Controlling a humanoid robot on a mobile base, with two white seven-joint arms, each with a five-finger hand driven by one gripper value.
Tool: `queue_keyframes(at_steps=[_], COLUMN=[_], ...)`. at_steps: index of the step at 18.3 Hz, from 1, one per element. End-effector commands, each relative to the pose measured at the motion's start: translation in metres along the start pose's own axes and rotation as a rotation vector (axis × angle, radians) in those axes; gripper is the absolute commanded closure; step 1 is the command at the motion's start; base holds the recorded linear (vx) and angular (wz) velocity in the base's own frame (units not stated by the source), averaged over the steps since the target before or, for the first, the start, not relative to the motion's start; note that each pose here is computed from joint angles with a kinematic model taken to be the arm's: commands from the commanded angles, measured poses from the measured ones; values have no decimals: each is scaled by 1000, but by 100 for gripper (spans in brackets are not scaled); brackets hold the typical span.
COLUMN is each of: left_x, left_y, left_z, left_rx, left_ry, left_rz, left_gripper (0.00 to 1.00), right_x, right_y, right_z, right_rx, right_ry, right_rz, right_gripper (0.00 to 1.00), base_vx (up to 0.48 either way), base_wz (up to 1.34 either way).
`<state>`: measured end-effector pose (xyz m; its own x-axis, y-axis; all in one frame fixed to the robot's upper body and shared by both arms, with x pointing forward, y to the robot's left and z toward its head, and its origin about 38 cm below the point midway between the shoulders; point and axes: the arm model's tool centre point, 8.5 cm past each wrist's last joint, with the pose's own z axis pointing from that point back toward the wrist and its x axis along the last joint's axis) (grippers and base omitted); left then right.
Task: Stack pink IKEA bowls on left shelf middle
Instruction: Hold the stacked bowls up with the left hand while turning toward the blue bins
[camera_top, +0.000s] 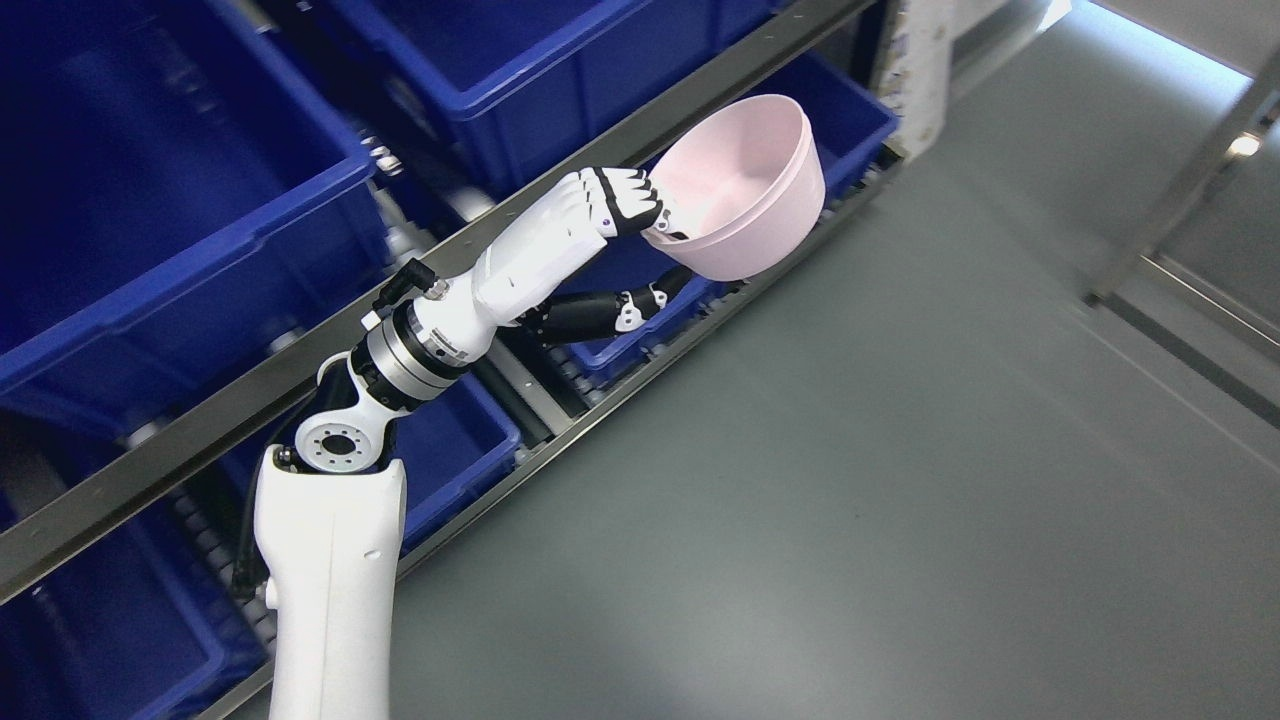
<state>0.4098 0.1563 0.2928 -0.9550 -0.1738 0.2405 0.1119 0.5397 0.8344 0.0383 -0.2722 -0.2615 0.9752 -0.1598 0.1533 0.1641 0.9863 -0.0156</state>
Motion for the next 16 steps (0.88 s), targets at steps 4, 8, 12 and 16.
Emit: queue_keyframes(at_steps=[4,8,12,16], left_x=[18,19,20,22], left_y=[50,60,66,72], left_z=[-57,-67,-73,-79], left_rx=[-32,-65,-81,-88], left_ry=[-148,-142,-137,-147], left_rz=[-144,-208,-245,-262], left_gripper=[92,92,92,91], right_x=[2,2,2,2], right_y=[-11,-11,-11,-11], right_z=[1,1,1,1], right_rx=[-17,-17,-17,-17], right_ry=[-6,-6,-6,-6], right_rz=[4,4,4,4], right_gripper=[0,0,0,0], base_vx=[-27,26,62,73], base_wz=[929,788,580,386])
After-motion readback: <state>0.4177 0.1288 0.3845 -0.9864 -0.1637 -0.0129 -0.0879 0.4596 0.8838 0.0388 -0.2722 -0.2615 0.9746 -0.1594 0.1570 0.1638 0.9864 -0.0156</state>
